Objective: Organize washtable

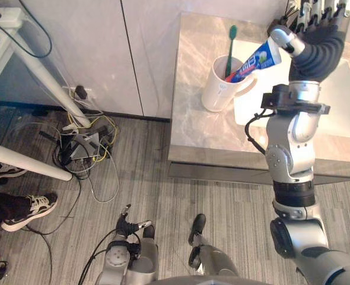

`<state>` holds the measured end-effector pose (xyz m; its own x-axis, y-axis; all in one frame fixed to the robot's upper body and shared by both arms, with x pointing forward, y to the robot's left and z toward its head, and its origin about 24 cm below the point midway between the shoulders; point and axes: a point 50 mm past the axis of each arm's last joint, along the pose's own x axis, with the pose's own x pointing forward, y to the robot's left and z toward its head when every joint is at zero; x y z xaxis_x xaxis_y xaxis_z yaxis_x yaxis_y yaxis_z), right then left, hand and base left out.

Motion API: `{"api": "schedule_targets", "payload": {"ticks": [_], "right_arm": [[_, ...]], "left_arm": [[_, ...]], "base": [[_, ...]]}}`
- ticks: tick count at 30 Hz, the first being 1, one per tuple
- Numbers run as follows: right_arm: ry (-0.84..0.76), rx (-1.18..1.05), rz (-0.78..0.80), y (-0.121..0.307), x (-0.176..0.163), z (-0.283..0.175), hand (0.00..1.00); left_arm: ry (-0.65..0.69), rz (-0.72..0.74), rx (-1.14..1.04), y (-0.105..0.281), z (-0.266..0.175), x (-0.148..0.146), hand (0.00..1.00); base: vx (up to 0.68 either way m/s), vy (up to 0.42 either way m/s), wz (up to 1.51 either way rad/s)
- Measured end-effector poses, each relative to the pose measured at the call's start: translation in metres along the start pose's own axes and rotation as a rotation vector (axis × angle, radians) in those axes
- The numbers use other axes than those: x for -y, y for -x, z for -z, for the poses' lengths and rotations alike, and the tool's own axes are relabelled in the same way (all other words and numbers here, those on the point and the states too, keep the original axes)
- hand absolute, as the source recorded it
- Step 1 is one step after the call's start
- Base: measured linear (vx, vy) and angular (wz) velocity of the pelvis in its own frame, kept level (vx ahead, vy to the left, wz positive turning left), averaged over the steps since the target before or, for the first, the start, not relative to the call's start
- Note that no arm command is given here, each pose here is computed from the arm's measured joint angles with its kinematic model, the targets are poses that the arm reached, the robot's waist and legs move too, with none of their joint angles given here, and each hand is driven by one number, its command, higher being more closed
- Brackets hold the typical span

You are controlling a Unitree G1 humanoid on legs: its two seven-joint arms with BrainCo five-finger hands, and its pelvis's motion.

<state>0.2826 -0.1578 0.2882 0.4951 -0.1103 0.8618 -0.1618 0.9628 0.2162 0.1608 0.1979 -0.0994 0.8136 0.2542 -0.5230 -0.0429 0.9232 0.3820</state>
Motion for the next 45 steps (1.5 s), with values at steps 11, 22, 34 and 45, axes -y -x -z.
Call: {"api": "schedule_targets", "payload": {"ticks": [11,22,34,45], "right_arm": [[0.194,0.133,0.295,0.066,0.075,-0.061,0.0],[0.765,-0.389,0.746,0.209,0.145,-0.077,0.0],[0.713,-1.073,0.832,0.332,0.126,-0.043,0.0],[0.632,-1.747,0.684,0.455,0.098,-0.021,0.0]], "left_arm": [[-0.03,0.011,-0.143,0.005,0.032,0.001,0.0],[-0.119,0.09,-0.247,0.018,0.057,0.019,0.0],[-0.049,0.064,-0.308,0.029,0.065,0.033,0.0],[-0.045,0.044,-0.324,0.029,0.066,0.036,0.0]], "base": [[0.03,0.0,-0.04],[0.01,0.004,-0.18],[0.01,0.005,-0.29],[0.06,0.012,-0.03]]}}
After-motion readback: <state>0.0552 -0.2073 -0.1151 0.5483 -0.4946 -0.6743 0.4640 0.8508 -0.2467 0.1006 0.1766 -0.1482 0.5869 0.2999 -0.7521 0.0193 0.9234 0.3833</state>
